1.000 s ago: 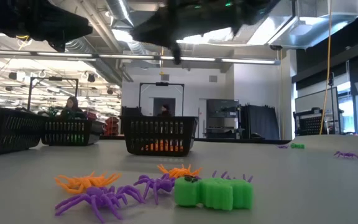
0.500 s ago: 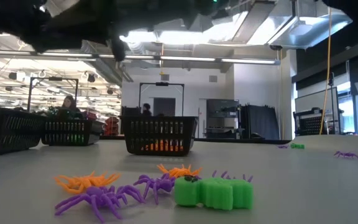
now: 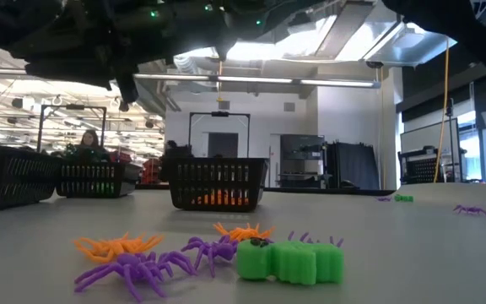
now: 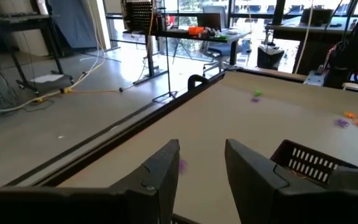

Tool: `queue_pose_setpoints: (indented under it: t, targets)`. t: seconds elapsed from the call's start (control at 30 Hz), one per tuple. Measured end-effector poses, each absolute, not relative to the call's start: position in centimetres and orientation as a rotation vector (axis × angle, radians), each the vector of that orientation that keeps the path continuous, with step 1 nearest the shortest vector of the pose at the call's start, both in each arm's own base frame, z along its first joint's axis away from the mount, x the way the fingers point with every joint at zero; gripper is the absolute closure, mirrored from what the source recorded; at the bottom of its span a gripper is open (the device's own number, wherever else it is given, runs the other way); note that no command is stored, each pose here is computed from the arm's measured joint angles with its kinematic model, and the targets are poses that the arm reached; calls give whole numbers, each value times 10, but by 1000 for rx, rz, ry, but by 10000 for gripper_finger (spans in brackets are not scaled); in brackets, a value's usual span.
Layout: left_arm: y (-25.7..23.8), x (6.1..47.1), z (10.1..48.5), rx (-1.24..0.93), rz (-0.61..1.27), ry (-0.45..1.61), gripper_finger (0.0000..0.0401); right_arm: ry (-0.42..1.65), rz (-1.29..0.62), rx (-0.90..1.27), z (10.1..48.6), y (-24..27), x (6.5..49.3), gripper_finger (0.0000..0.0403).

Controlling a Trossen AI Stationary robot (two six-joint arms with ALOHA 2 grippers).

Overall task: Sort Halloween decoration
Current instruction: Put the green alien toy into the top left black basket

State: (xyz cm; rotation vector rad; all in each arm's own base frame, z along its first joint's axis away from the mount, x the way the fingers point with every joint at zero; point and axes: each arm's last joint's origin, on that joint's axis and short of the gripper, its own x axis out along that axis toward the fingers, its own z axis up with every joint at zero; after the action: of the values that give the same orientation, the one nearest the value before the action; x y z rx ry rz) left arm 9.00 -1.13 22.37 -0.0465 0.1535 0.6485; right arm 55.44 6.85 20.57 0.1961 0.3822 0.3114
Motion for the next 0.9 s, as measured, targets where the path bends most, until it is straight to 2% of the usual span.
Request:
queue_pose_setpoints:
  t: [0.17, 0.3, 0.5, 0.6, 0.77, 0.9]
  targets:
    - [-11, 90, 224, -44, 647, 150, 278, 385, 312, 196, 205, 69, 554, 194]
    - [-12, 91, 224, -44, 631, 154, 278, 471, 306, 197, 212, 65, 547, 170]
    - [-13, 92, 224, -53, 572, 168, 278, 663, 224, 205, 254, 40, 515, 176]
    - [-14, 92, 224, -56, 557, 170, 278, 708, 110, 174, 277, 24, 499, 186]
    - [-15, 92, 223, -69, 509, 180, 278, 733, -70, 134, 311, -2, 473, 200]
    - [-15, 93, 223, -72, 492, 184, 278, 736, -184, 100, 322, -9, 463, 205]
